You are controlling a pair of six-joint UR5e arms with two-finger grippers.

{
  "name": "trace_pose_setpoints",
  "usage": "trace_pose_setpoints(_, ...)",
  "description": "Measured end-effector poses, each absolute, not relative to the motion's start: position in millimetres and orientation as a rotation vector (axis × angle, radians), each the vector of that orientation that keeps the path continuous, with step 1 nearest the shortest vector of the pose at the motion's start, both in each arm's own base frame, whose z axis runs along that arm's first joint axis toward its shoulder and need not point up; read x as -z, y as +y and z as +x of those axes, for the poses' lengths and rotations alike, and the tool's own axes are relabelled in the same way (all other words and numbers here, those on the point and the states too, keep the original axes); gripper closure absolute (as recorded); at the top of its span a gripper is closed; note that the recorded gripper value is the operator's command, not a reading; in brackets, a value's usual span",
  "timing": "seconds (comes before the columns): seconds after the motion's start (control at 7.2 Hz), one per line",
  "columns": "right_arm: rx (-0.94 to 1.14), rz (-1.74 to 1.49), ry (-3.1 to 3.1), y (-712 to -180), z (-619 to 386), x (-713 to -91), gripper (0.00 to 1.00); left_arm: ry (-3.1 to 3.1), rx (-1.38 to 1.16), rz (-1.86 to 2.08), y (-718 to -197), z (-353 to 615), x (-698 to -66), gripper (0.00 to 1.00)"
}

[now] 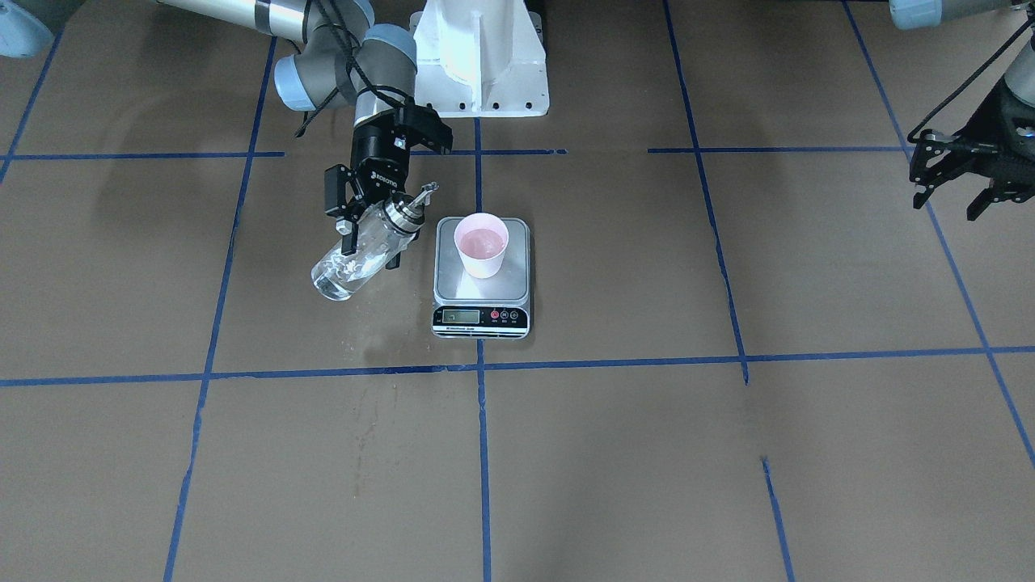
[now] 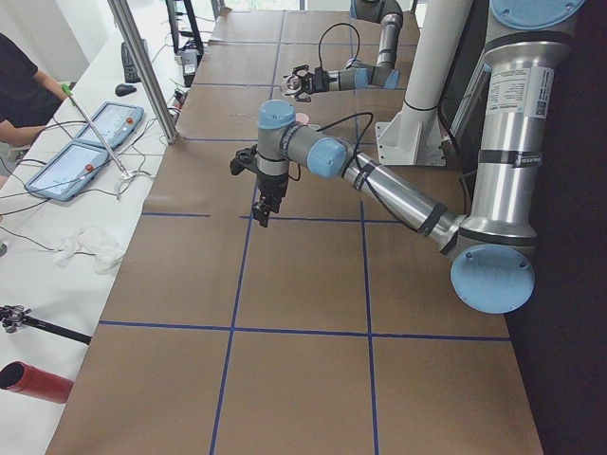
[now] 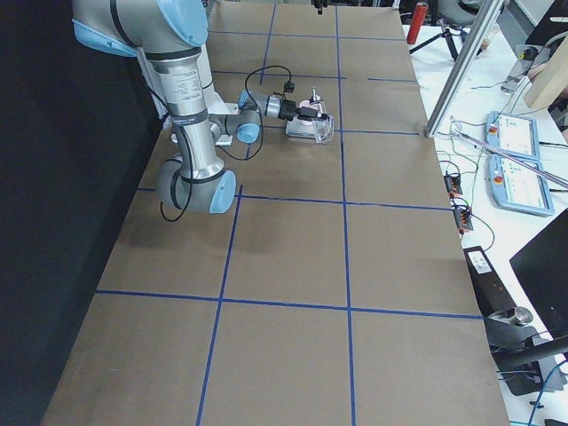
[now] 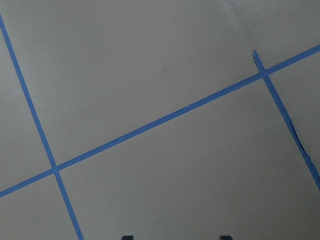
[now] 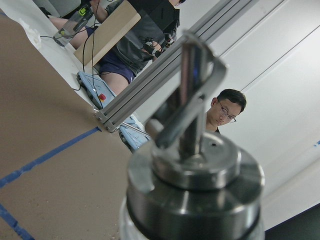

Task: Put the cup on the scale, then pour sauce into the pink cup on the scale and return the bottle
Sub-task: 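Turn the bottle upright with the right gripper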

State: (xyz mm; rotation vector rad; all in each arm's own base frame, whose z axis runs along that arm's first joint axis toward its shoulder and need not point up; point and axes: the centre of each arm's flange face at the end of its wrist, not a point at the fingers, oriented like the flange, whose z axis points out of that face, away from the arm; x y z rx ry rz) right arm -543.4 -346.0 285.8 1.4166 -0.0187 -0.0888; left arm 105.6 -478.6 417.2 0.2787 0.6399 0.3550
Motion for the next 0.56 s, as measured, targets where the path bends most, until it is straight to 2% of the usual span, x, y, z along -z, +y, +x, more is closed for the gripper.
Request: trace_pose_setpoints(0.56, -0.068, 1.396, -0.203, -339.2, -510.8, -328.3, 1.0, 0.642, -0.354, 0.279, -478.3, 105.7, -416.5, 0.34)
